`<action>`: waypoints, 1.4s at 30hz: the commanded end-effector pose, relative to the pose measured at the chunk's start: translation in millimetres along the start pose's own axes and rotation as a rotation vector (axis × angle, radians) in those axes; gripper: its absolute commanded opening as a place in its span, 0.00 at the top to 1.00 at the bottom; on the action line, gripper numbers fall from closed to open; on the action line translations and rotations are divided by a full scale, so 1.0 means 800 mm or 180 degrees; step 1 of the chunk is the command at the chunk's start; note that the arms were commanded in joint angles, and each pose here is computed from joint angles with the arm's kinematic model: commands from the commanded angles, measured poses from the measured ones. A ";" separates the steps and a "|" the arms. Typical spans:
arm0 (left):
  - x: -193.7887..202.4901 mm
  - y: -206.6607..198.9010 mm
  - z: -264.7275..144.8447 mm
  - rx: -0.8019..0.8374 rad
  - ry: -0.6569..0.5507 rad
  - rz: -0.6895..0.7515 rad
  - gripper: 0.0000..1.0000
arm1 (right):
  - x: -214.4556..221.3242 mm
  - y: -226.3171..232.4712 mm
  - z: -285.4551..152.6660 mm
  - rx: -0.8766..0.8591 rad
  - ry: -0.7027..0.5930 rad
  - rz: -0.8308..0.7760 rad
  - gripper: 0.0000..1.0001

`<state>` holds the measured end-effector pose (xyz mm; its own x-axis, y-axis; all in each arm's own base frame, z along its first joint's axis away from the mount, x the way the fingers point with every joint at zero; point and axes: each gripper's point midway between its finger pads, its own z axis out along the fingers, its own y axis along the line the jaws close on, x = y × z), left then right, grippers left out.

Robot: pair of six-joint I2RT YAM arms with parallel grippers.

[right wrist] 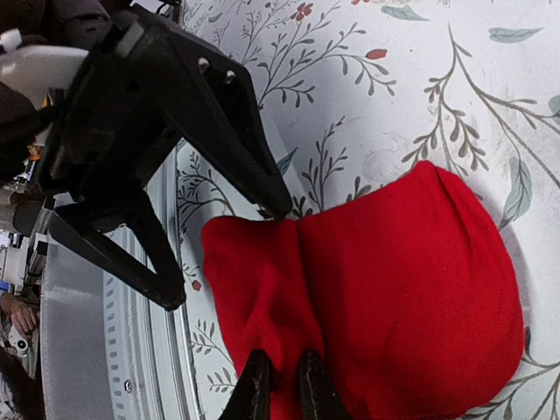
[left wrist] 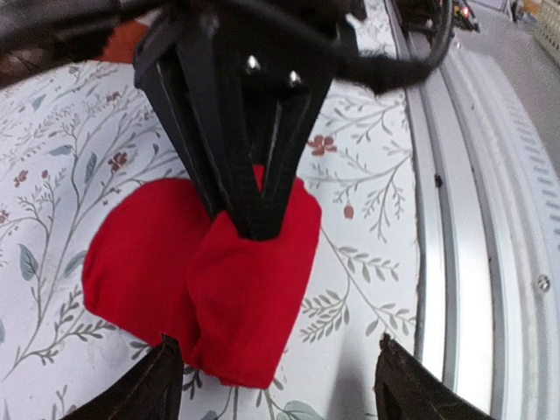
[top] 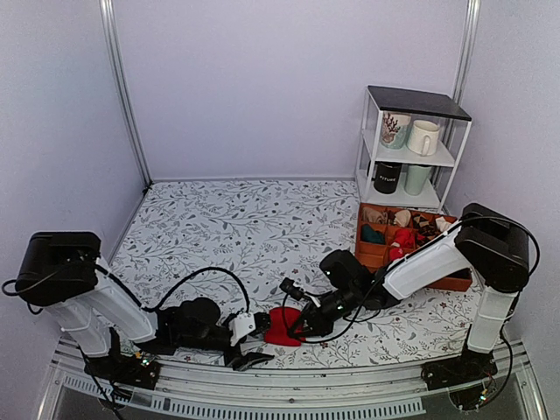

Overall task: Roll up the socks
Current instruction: Roll the sock at the center of the board.

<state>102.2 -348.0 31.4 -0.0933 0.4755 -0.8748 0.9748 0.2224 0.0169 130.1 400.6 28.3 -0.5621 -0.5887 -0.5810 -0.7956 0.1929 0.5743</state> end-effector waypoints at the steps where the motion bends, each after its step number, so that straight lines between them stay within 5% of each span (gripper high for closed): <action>1: -0.011 -0.007 0.015 0.0016 -0.0129 0.0234 0.25 | 0.082 -0.029 0.006 0.0225 0.0656 0.0617 0.90; 15: -0.029 0.006 0.008 -0.0243 -0.0355 0.0330 0.29 | 0.093 -0.031 0.005 0.0228 0.0772 0.0685 0.90; 31: -0.012 -0.002 0.035 -0.0045 -0.0183 0.0344 0.68 | 0.095 -0.030 0.005 0.0215 0.0811 0.0688 0.90; 35: 0.004 -0.003 0.042 -0.0007 -0.0010 0.0244 1.00 | 0.096 -0.031 0.005 0.0207 0.0826 0.0701 0.90; 38: 0.016 -0.001 0.047 -0.0010 0.0169 0.0097 1.00 | 0.091 -0.032 0.005 0.0237 0.0801 0.0679 0.89; 42: 0.047 0.008 0.052 -0.0084 0.0612 -0.0271 1.00 | 0.067 -0.032 -0.005 0.0381 0.0610 0.0546 0.71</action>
<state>113.6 -381.9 28.1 -0.0436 0.4461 -0.8939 0.9712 0.2286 0.0667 129.5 392.3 23.1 -0.6148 -0.6203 -0.4871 -0.7378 0.2340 0.6332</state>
